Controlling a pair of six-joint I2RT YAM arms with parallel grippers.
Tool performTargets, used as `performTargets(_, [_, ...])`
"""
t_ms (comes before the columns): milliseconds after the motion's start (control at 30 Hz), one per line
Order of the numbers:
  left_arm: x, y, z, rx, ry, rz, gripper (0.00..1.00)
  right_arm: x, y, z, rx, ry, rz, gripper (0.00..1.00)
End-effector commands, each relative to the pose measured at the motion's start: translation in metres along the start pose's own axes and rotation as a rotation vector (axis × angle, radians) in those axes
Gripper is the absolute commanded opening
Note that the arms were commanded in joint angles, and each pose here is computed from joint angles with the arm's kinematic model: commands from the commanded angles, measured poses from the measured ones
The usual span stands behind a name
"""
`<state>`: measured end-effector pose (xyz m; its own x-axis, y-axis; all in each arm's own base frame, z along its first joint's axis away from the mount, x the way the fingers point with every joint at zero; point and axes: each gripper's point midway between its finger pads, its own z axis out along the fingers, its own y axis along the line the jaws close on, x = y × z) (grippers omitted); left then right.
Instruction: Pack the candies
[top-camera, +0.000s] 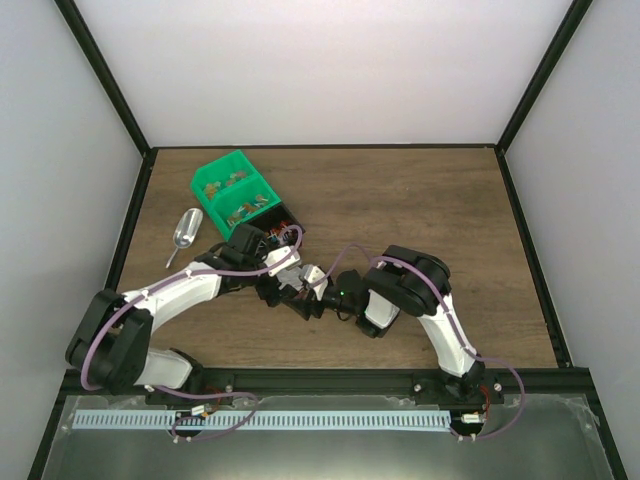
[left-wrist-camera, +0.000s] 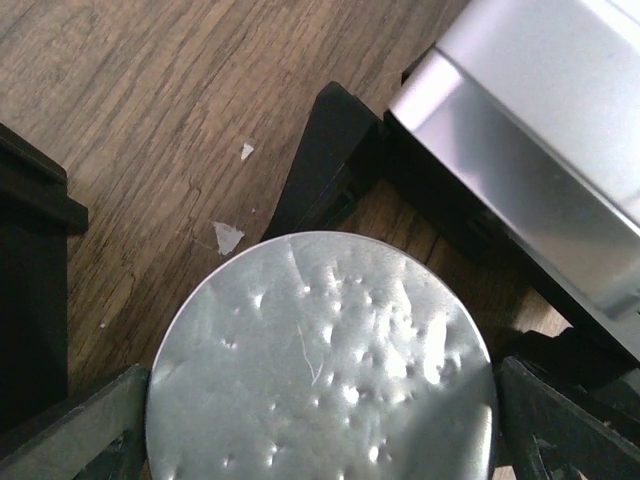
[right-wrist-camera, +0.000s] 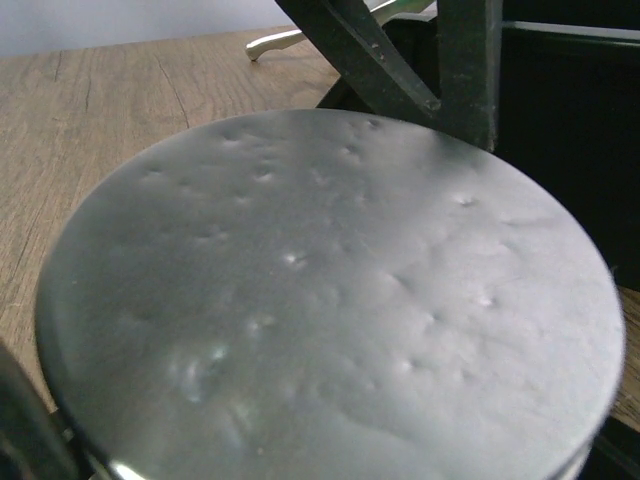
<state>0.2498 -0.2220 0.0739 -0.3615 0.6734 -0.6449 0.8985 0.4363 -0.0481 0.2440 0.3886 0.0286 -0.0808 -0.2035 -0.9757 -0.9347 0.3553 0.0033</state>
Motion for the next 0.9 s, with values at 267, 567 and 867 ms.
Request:
performTargets(267, [0.007, -0.007, 0.009, 0.012, 0.027, 0.003, 0.83, 0.056, 0.017, -0.004, -0.035, 0.199, 0.123, 0.80])
performTargets(567, [0.022, -0.024, 0.005, 0.124, 0.099, 0.158, 0.71, 0.051, 0.035, -0.014, -0.133, 0.169, 0.081, 0.78])
performTargets(867, [0.037, -0.047, -0.001, 0.312, 0.154, 0.410, 0.67, 0.043, 0.054, -0.025, -0.234, 0.142, 0.040, 0.75])
